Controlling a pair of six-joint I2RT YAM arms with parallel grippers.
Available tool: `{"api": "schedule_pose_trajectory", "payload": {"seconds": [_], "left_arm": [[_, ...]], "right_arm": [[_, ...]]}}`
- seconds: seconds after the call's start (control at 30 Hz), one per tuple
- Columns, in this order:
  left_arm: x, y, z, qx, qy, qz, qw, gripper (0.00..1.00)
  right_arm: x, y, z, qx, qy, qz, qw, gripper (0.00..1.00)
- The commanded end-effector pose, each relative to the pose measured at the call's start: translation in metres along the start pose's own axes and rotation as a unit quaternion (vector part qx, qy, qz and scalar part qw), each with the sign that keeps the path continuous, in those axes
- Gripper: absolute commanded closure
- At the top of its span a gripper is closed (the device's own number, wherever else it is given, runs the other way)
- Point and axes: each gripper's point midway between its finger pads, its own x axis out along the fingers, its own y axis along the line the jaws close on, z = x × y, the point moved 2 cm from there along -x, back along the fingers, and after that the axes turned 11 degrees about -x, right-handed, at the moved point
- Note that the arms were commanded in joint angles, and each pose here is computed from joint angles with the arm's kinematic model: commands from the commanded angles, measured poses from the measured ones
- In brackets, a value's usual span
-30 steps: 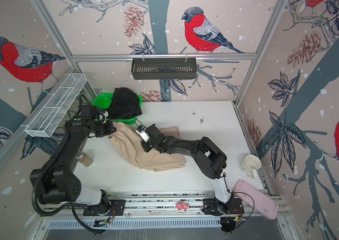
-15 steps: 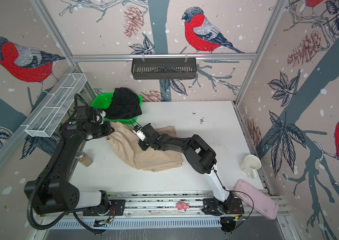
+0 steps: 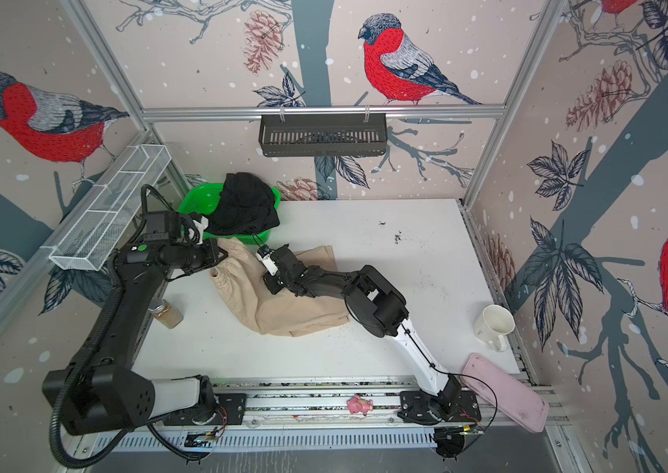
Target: Fold and stack the shorts
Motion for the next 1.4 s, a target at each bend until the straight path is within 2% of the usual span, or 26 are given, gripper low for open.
{"api": "schedule_pose_trajectory", "payload": {"seconds": [0.0, 0.03, 0.07, 0.17, 0.3, 0.37, 0.47, 0.57, 0.8, 1.0, 1.17, 1.37], "left_arm": [[-0.003, -0.002, 0.001, 0.007, -0.007, -0.003, 1.000, 1.00], [-0.004, -0.001, 0.003, 0.007, -0.011, 0.000, 1.000, 1.00], [-0.005, -0.001, 0.004, 0.005, -0.015, 0.002, 1.000, 1.00], [-0.002, -0.003, 0.005, -0.010, -0.018, -0.009, 1.000, 1.00], [0.007, -0.011, 0.003, -0.045, -0.021, -0.054, 0.997, 1.00], [0.012, -0.015, 0.002, -0.058, -0.024, -0.065, 0.996, 1.00], [0.015, -0.022, 0.001, -0.060, -0.035, -0.053, 0.996, 1.00], [0.019, -0.033, -0.002, -0.064, -0.041, -0.061, 0.995, 1.00], [0.045, -0.056, -0.021, -0.058, -0.013, -0.067, 0.996, 1.00], [0.077, -0.065, -0.043, -0.038, 0.023, -0.046, 0.998, 1.00], [0.109, -0.084, -0.065, -0.019, 0.059, -0.069, 0.996, 1.00], [0.138, -0.096, -0.087, -0.004, 0.099, -0.066, 0.993, 1.00]], "right_arm": [[-0.028, -0.008, 0.045, 0.007, -0.067, -0.020, 0.998, 0.62], [-0.039, -0.010, 0.049, 0.006, -0.074, -0.025, 0.997, 0.54], [-0.051, -0.013, 0.049, 0.007, -0.077, -0.030, 0.997, 0.50], [-0.087, -0.025, 0.028, 0.017, -0.055, -0.055, 0.997, 0.48], [-0.135, -0.035, -0.029, 0.031, 0.014, -0.108, 0.994, 0.61], [-0.162, -0.034, -0.067, 0.035, 0.060, -0.142, 0.987, 0.74], [-0.194, -0.028, -0.114, 0.061, 0.104, -0.162, 0.979, 0.88], [-0.215, -0.022, -0.143, 0.086, 0.113, -0.173, 0.975, 0.94], [-0.222, -0.008, -0.176, 0.107, 0.123, -0.172, 0.971, 0.97], [-0.214, 0.005, -0.177, 0.097, 0.121, -0.163, 0.974, 0.97], [-0.208, 0.014, -0.176, 0.101, 0.111, -0.146, 0.978, 0.94], [-0.201, 0.019, -0.177, 0.104, 0.110, -0.140, 0.979, 0.90]]}}
